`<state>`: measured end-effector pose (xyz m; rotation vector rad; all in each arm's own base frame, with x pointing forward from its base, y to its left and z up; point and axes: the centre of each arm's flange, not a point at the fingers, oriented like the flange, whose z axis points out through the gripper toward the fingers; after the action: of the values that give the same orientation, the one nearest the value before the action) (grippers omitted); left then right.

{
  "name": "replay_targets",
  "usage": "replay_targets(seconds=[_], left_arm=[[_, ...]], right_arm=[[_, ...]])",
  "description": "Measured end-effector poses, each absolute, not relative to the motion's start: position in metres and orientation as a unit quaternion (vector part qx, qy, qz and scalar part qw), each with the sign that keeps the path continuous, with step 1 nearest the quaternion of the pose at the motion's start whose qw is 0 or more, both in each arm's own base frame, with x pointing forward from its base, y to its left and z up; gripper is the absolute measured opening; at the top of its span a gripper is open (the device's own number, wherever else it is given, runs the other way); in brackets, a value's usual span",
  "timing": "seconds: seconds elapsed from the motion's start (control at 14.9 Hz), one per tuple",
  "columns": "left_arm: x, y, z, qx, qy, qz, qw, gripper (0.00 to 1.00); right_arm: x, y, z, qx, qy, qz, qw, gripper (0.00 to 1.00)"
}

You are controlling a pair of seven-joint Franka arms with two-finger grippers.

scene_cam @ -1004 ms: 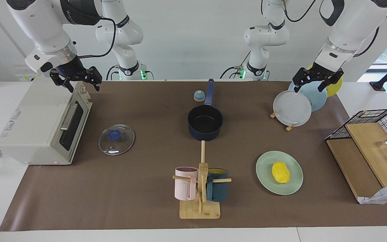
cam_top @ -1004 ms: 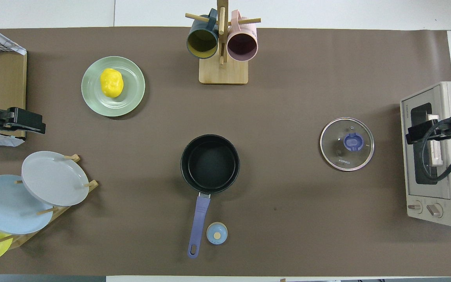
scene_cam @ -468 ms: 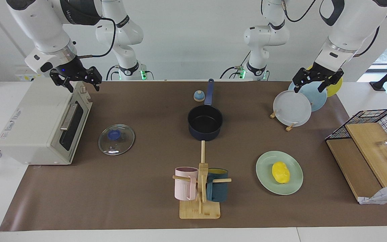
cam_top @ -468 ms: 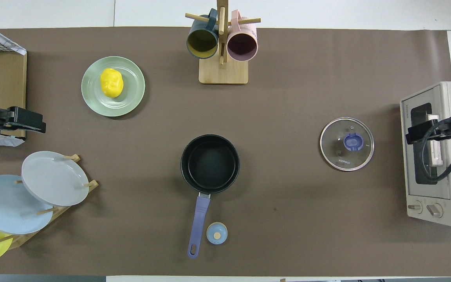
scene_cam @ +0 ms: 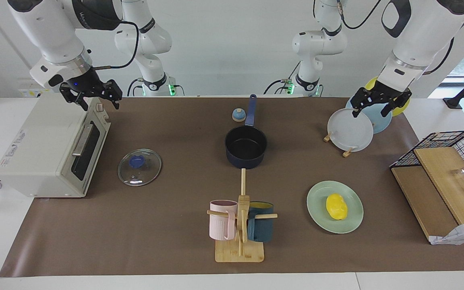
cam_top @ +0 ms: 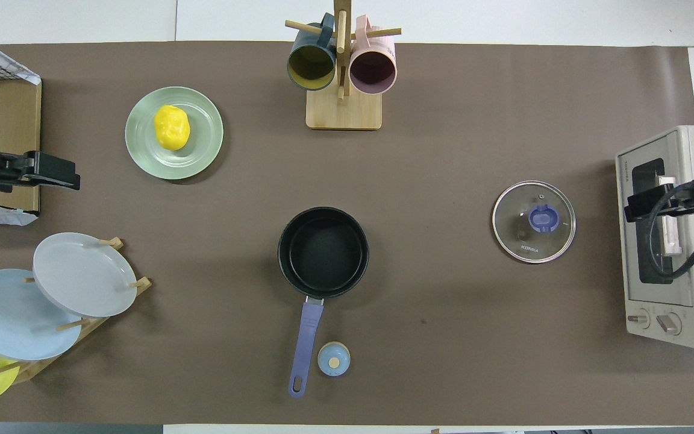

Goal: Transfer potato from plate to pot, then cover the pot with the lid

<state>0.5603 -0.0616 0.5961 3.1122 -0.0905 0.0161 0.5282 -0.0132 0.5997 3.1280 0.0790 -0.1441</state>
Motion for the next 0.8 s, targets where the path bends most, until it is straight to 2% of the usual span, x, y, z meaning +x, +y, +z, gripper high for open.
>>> replay_targets(seconds=[0.47, 0.8], left_arm=[[0.636, -0.080, 0.485, 0.999, -0.034, -0.004, 0.024, 1.00], [0.672, -0.103, 0.431, 0.998, -0.046, 0.014, 0.028, 1.00]], right_arm=[[0.528, -0.013, 0.600, 0.999, 0.025, -0.046, 0.005, 1.00], [0.527, -0.011, 0.599, 0.998, 0.027, -0.050, 0.005, 1.00]])
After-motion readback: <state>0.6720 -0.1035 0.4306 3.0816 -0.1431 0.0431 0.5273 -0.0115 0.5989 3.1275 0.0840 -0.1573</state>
